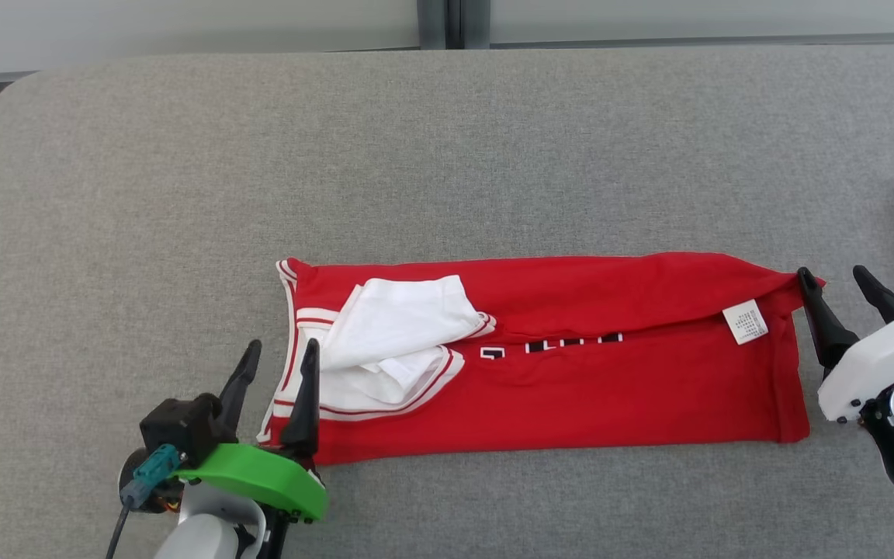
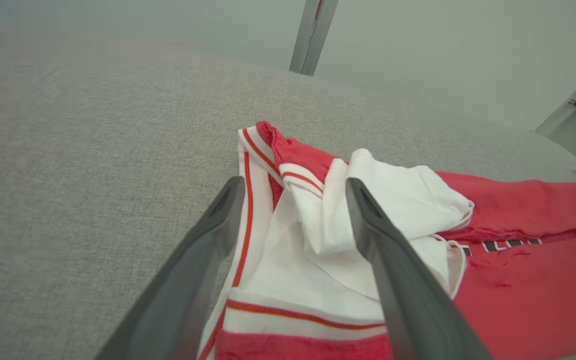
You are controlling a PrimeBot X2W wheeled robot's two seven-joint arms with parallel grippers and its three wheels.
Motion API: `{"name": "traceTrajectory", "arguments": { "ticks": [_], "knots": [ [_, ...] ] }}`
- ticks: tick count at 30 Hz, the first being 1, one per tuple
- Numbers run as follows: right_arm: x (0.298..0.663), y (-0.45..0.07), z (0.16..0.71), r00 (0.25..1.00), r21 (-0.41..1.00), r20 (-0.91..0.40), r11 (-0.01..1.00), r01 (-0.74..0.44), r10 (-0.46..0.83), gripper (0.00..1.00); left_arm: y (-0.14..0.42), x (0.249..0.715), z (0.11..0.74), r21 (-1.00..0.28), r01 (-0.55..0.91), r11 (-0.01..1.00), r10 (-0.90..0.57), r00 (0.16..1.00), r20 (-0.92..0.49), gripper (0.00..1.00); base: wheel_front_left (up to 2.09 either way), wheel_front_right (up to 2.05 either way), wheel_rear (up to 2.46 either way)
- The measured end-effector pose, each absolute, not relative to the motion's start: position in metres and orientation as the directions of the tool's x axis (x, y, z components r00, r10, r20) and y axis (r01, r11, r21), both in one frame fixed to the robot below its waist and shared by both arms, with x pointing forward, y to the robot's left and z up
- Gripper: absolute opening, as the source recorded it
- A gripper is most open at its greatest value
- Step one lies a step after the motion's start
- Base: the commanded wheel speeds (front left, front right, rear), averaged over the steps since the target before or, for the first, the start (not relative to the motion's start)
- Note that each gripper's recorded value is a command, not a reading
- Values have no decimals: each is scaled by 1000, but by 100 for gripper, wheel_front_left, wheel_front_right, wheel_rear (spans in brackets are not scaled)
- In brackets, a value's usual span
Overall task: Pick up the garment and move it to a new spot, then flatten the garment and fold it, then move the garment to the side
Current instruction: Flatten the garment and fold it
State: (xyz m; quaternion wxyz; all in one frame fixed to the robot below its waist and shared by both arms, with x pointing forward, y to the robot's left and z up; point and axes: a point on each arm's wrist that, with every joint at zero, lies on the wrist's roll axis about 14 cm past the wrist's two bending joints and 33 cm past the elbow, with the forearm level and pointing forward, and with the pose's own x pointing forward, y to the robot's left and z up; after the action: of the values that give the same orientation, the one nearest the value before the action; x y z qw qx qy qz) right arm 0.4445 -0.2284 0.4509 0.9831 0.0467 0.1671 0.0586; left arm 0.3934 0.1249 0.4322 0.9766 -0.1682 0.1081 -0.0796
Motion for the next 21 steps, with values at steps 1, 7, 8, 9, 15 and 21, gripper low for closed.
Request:
{"name": "traceTrajectory", "arguments": {
  "ticks": [1,7,8,9,15,21],
  "knots": [
    [443,-227,455,943,123,-307,988,-94,128,100,128,395,437,-331,124,935,-185,969,-162,100,0,0,0],
    [431,-220,465,962,203,-254,978,-52,103,100,148,408,500,-267,122,956,-111,992,57,100,0,0,0],
    [430,-218,465,961,213,-257,976,-47,102,100,148,407,512,-251,135,958,-114,989,98,100,0,0,0],
    [429,-217,465,962,221,-255,974,-40,98,100,150,406,520,-233,141,962,-113,985,127,100,0,0,0],
    [420,-217,453,951,267,-302,964,18,66,100,165,395,522,-208,96,973,-67,988,142,100,0,0,0],
    [433,-226,462,958,272,-287,960,61,20,100,172,394,517,-193,79,978,-55,990,129,100,0,0,0]
  ]
}}
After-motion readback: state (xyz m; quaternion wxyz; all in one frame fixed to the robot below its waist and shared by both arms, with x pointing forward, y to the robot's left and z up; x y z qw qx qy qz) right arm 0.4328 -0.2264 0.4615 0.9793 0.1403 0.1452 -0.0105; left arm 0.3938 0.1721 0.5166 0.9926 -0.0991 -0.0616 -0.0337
